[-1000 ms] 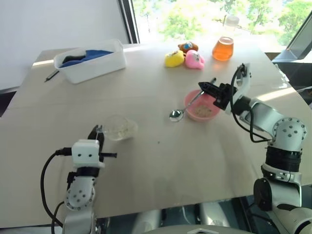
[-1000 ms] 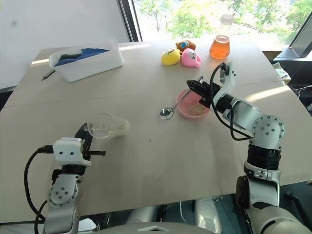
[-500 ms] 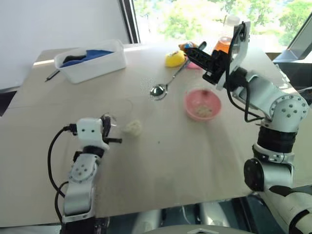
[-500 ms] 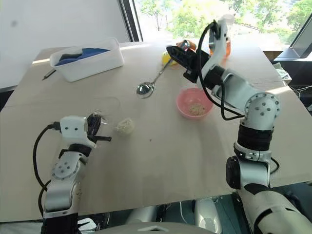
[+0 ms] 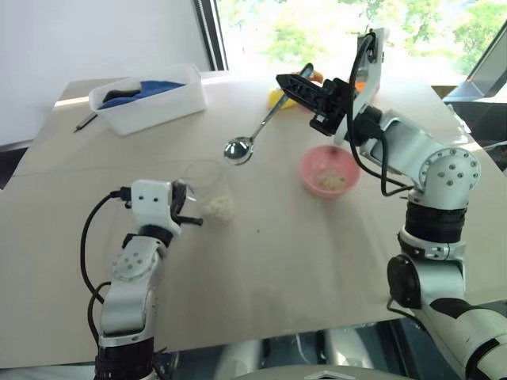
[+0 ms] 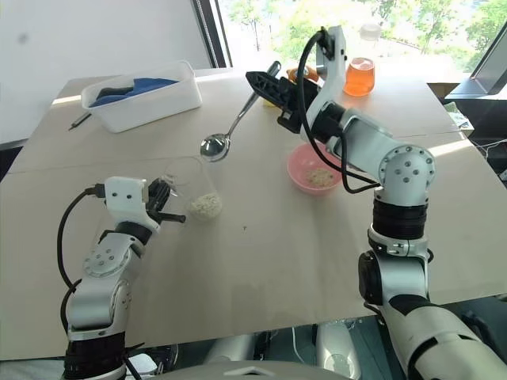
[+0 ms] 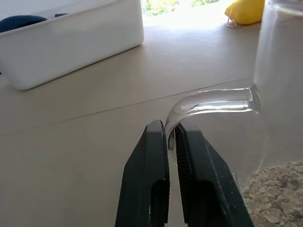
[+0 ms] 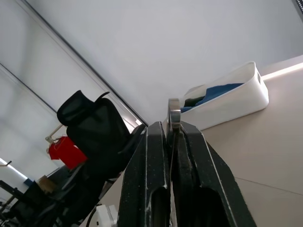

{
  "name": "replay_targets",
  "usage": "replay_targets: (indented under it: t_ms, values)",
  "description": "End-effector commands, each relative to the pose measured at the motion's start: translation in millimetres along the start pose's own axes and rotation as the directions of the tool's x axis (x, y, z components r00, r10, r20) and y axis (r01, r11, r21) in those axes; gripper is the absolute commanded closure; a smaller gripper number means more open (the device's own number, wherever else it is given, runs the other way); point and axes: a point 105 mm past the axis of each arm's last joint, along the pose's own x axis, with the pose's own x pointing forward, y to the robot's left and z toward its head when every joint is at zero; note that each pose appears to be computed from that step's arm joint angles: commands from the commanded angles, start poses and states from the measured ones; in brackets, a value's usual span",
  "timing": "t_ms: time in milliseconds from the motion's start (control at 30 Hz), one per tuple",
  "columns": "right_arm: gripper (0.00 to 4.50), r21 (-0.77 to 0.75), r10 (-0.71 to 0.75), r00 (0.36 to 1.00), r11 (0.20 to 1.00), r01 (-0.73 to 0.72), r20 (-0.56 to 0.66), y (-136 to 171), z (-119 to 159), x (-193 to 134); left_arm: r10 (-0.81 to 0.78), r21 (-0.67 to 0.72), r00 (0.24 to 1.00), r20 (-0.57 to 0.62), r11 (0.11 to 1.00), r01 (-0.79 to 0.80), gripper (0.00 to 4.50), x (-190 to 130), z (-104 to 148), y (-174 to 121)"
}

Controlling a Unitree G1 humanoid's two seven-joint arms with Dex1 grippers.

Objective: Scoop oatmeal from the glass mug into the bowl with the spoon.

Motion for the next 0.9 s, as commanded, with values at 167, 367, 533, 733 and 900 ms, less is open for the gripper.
replay_targets:
  t_ms: [167,367,533,733,900]
  values:
    - [4.5,-0.067,0.08,0.997,0.995,-0.079,0.01,22,6,8,-0.015,0.026,1.0,-0.02,1.0,0.015,4.34,-2,-4,-2]
    - [4.5,-0.152,0.074,0.995,0.985,-0.082,-0.059,22,-4,16,-0.047,0.042,0.999,0.017,0.998,0.047,4.34,-1,7,-8]
    - [4.5,-0.2,0.084,0.994,0.975,-0.097,-0.074,26,-4,22,-0.048,0.013,0.997,0.056,0.999,0.047,4.34,0,20,-12]
    - [4.5,-0.203,0.117,0.991,0.971,-0.127,-0.058,36,0,32,-0.076,-0.01,0.993,0.089,0.997,0.077,4.34,4,37,-26]
    - [4.5,-0.235,0.09,0.993,0.966,-0.106,-0.08,30,-5,36,-0.088,-0.017,0.991,0.096,0.996,0.09,4.34,6,43,-31]
